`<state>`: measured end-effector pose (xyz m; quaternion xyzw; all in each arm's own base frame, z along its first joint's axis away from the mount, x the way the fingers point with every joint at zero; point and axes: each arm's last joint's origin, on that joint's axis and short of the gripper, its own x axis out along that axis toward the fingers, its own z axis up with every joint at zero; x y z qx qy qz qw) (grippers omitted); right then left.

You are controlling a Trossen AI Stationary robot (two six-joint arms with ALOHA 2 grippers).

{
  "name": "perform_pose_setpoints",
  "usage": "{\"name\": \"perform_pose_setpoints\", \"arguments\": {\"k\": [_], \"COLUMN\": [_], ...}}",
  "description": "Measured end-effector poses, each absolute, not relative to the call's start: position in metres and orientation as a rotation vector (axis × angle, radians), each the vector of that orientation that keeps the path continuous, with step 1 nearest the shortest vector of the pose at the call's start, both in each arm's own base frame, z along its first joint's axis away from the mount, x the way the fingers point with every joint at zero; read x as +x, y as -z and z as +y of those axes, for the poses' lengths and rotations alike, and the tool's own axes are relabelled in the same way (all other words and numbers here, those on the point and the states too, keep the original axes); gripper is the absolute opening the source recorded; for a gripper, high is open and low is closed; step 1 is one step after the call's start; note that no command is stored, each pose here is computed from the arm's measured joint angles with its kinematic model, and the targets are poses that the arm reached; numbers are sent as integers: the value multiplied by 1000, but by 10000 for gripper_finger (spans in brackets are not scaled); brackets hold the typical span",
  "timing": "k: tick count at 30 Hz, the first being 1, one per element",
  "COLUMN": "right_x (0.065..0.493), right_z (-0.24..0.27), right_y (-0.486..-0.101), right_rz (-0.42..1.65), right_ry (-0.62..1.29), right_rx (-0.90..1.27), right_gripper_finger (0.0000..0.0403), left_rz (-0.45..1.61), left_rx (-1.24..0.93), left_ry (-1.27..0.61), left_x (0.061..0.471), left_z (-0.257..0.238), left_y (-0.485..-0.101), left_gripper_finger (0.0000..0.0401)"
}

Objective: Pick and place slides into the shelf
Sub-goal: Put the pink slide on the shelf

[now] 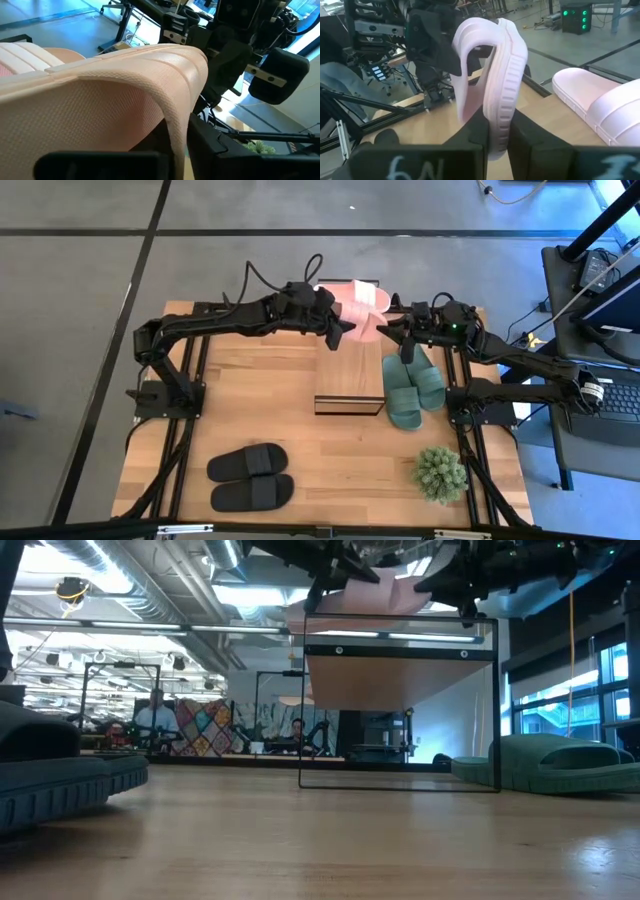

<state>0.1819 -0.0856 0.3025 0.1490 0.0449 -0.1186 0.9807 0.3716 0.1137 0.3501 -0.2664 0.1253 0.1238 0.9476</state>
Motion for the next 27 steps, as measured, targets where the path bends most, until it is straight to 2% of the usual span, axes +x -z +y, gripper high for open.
{"name": "perform_pose_setpoints", "arguments": {"k": [7,17,23,27], "right_x": [182,180,169,164], "right_z": [-85,-85,-87,-90], "right_y": [-302,-303,-314,-322], "right_rz": [99,93,63,128], "right_ry": [230,227,198,278], "right_rx": [310,353,430,413], "right_gripper_finger": [44,43,43,43], "left_rz": [269,287,309,362], "left_rx": [-475,-477,-420,-375], "left_ry": [-207,-93,-26,1], "left_x": [373,372,361,351], "left_z": [110,105,98,92], "left_y": [-350,-352,-362,-366], "left_gripper_finger": [74,184,199,196]}}
